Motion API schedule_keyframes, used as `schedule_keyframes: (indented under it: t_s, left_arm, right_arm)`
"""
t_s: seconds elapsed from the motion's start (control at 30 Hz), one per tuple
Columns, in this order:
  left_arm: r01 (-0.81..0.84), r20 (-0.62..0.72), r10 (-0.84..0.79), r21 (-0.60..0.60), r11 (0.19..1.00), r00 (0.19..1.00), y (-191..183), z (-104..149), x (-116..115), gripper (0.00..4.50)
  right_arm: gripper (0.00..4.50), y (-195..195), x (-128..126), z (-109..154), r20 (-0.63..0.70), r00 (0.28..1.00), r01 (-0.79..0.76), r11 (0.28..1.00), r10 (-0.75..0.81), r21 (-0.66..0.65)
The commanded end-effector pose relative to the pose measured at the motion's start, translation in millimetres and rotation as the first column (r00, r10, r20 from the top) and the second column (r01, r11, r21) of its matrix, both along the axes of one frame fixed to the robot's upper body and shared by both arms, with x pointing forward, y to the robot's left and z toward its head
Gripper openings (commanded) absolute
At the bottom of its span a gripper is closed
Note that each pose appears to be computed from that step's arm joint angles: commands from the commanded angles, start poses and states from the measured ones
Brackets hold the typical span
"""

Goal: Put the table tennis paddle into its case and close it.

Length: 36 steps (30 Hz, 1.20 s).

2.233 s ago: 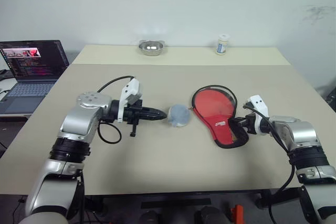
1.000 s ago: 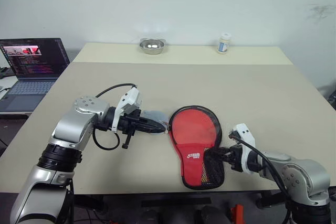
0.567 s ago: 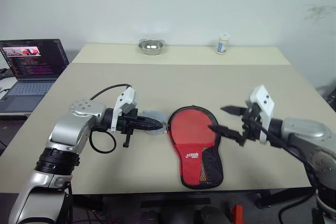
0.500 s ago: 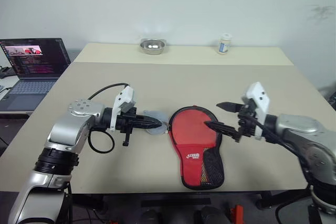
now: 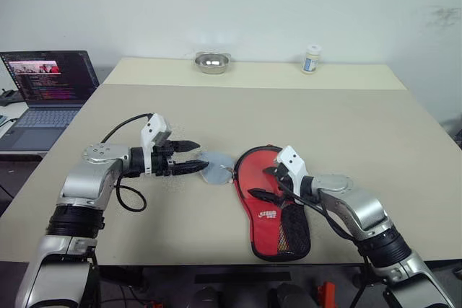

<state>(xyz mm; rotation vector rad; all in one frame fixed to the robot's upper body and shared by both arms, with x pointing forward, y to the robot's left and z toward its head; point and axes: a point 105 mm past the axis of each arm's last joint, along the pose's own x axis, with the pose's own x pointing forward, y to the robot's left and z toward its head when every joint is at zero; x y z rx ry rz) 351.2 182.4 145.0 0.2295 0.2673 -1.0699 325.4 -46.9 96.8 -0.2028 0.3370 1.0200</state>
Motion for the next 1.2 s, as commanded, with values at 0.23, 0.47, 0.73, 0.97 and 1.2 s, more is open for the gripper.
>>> schedule_keyframes:
  t_s: [0.23, 0.47, 0.73, 0.97, 1.2]
  left_arm:
    - [0.101, 0.044, -0.107, 0.109, 0.989, 0.993, -29, -19, 26, 4.49]
    - [0.184, 0.001, -0.185, 0.136, 0.974, 0.983, -40, -35, 23, 4.49]
    - [0.242, -0.079, -0.231, 0.186, 0.952, 0.970, -28, -49, 10, 1.99]
    - [0.243, -0.112, -0.223, 0.225, 0.944, 0.968, -19, -56, 5, 0.39]
    - [-0.016, 0.132, -0.025, 0.299, 0.954, 0.991, -14, -27, 51, 0.34]
  right_arm:
    - [4.50, 3, -4, 6, 0.034, 0.999, -0.006, 1.000, 0.006, 0.010]
    - [4.50, -6, 1, 7, 0.054, 0.997, 0.060, 0.998, -0.059, -0.013]
    - [4.50, -17, 7, -7, 0.041, 0.991, 0.133, 0.990, -0.130, -0.056]
    - [4.50, -6, 7, -12, 0.034, 0.994, 0.109, 0.992, -0.107, -0.061]
    - [4.50, -7, 3, -39, -0.013, 0.995, 0.095, 0.984, -0.098, -0.149]
